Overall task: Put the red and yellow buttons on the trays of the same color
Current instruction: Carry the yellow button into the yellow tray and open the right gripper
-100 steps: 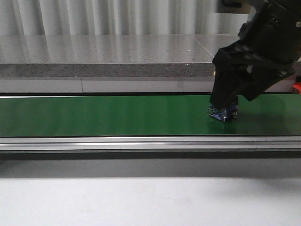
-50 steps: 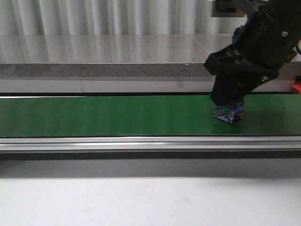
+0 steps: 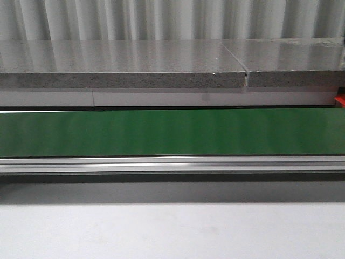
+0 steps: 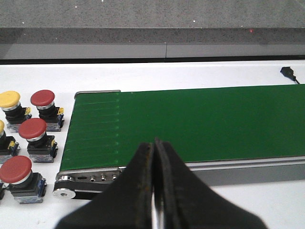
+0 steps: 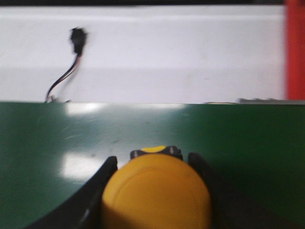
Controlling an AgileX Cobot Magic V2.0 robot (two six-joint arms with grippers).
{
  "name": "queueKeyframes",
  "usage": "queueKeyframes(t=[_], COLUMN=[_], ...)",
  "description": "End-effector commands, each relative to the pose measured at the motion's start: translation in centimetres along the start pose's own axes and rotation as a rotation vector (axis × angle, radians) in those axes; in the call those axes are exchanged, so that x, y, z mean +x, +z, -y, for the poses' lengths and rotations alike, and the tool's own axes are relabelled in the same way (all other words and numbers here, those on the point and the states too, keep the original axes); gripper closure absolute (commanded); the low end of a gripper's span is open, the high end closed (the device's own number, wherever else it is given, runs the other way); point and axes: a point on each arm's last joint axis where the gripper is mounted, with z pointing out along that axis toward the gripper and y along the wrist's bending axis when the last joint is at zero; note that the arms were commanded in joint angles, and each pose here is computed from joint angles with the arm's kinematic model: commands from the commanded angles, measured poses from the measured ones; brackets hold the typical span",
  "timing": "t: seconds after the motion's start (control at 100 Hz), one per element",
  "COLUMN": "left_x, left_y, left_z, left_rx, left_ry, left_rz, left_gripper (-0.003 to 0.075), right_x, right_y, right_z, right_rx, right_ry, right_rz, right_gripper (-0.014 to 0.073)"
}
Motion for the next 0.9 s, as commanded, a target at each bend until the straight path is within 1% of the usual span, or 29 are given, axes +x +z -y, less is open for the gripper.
queueKeyframes(t=[0.0,0.11,0.25,0.37,0.43,0.49,0.64,0.89], left_x=[-1.4,-1.4,-1.4,-1.4,-1.4,-1.4,-1.4,-1.4], left_y=[-0.4,-0.4,-0.4,-0.4,-0.4,-0.4,-0.4,-0.4], left_z=[0.1,0.1,0.1,0.1,0.1,0.1,0.1,0.1], left_rx=[0.011,0.011,0.011,0.011,0.011,0.011,0.011,0.011], left_ry=[-0.009,-0.009,-0.009,-0.009,-0.009,-0.009,-0.009,-0.009], left_rz=[0.092,0.092,0.092,0.092,0.092,0.092,0.092,0.092], left_gripper=[0.0741,0.0741,0.0741,0.0741,0.0741,0.0741,0.0741,0.0741], right_x=[-1.4,-1.0,0.6,2.1,3.1,3.9,6.0,7.0], right_y=[-2.8,-3.5,-4.2,-4.5,-4.0,-3.2,-0.6,2.1], right_z=[3.0,7.0,11.2,13.7,14.4,14.7,15.5,16.8], right_rx=[0.082,0.187,0.302,0.375,0.399,0.408,0.420,0.431], right_ry=[0.111,0.228,0.346,0.457,0.495,0.503,0.528,0.547], right_rz=[0.123,0.128,0.122,0.152,0.167,0.162,0.104,0.054], right_gripper=[0.0499,0.0499,0.0499,0.0499,0.0499,0.0499,0.0499,0.0499])
